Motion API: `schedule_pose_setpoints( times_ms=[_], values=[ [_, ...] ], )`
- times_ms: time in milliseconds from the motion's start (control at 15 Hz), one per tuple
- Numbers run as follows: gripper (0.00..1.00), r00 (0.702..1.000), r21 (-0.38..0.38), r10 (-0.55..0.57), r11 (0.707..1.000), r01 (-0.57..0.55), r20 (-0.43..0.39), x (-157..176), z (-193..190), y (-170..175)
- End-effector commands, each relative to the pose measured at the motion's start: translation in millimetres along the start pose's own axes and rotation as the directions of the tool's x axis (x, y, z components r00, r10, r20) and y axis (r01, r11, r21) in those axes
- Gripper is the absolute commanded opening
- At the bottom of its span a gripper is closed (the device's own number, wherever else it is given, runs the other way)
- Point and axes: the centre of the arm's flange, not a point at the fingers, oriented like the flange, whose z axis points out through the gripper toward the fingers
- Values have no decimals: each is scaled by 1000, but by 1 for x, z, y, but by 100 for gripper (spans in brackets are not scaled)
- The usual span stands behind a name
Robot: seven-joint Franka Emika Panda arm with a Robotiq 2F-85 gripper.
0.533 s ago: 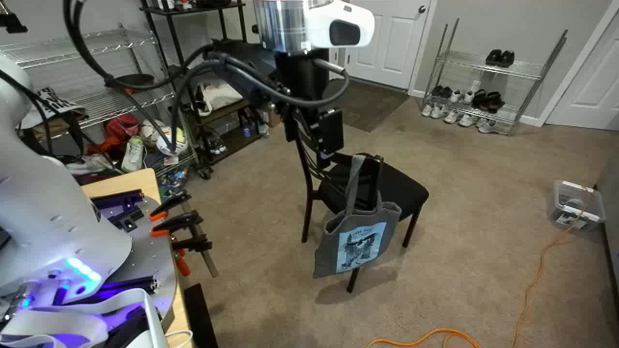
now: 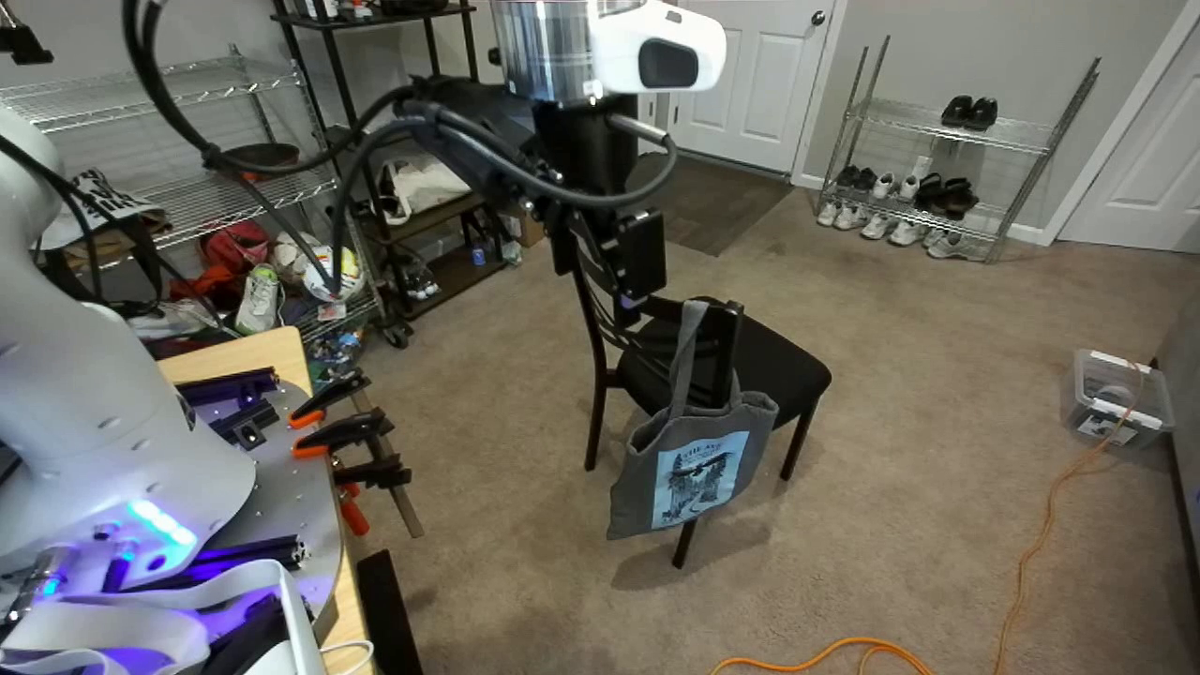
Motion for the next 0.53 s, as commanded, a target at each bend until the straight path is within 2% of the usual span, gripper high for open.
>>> schedule_pose_setpoints(
  times_ms=[0, 133, 267, 467],
  values=[
    [100, 1000, 12, -19, 1000, 18, 19, 4, 2, 1],
    [100, 993, 31, -91, 996, 89, 70, 21, 5, 5],
    [100, 971, 25, -209, 978, 208, 119, 43, 6, 9],
    [100, 926, 19, -349, 936, 350, 144, 81, 7, 13]
  ],
)
